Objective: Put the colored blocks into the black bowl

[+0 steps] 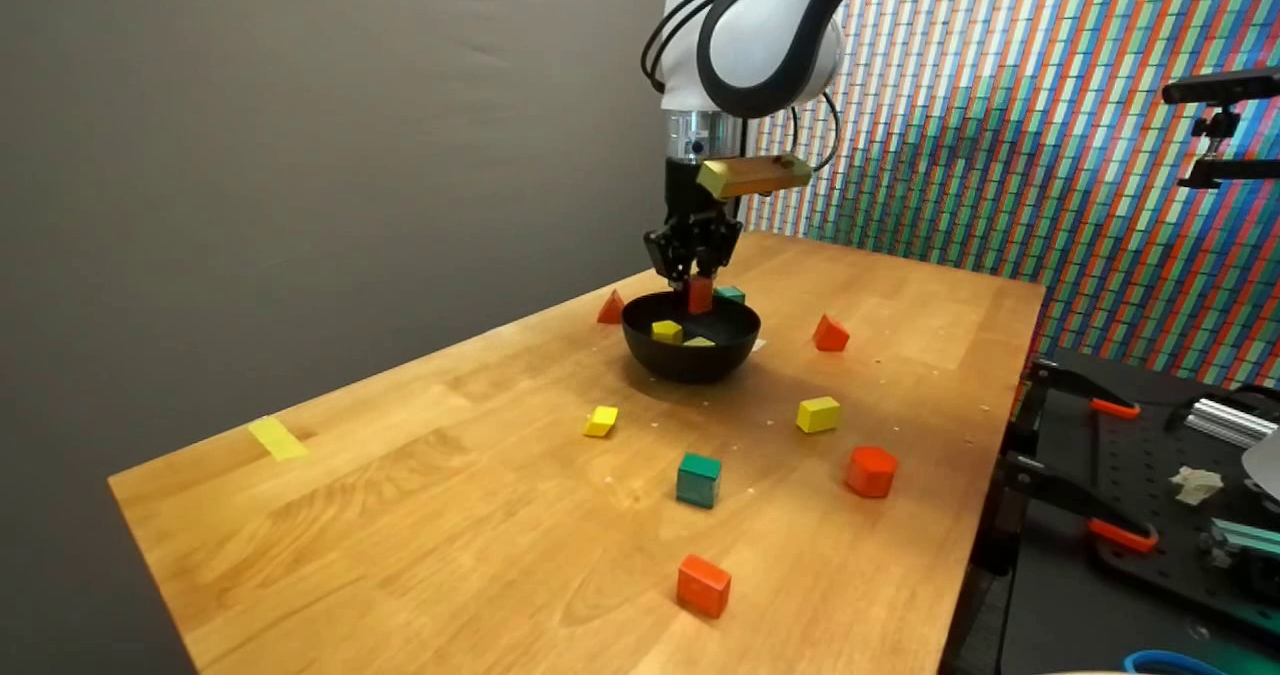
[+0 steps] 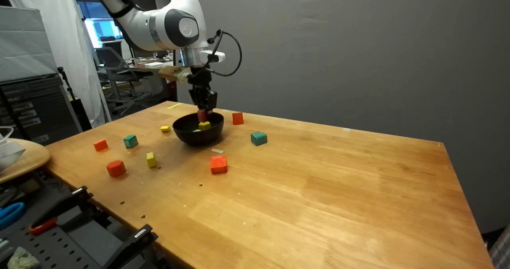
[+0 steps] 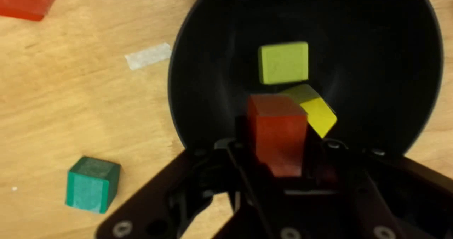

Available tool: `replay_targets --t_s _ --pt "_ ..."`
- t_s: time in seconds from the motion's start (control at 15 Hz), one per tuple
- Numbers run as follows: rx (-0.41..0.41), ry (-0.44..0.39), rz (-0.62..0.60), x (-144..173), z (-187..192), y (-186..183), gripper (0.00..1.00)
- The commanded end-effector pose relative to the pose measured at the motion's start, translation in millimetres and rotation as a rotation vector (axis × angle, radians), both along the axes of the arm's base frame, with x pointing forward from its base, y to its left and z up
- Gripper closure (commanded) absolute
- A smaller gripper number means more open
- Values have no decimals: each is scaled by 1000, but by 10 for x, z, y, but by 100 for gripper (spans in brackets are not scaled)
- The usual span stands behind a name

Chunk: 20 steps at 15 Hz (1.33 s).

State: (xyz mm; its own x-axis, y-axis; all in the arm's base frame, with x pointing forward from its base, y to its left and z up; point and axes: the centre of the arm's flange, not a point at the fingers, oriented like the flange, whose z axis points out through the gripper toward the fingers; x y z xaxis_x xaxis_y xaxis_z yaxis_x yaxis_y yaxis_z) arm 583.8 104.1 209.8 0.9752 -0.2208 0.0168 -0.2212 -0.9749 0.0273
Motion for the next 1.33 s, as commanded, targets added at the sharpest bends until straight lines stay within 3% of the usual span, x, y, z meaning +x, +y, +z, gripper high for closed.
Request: replay_targets --t_s 0.0,0.27,0.53,0.87,1.27 --pt "57 -81 -32 -317 89 -110 29" --pt "22 -271 -29 -254 342 -68 0" --pt "-51 -392 54 48 607 -47 0" --pt "-69 -384 105 524 479 10 0" --pt "-101 -311 109 1004 -15 90 0"
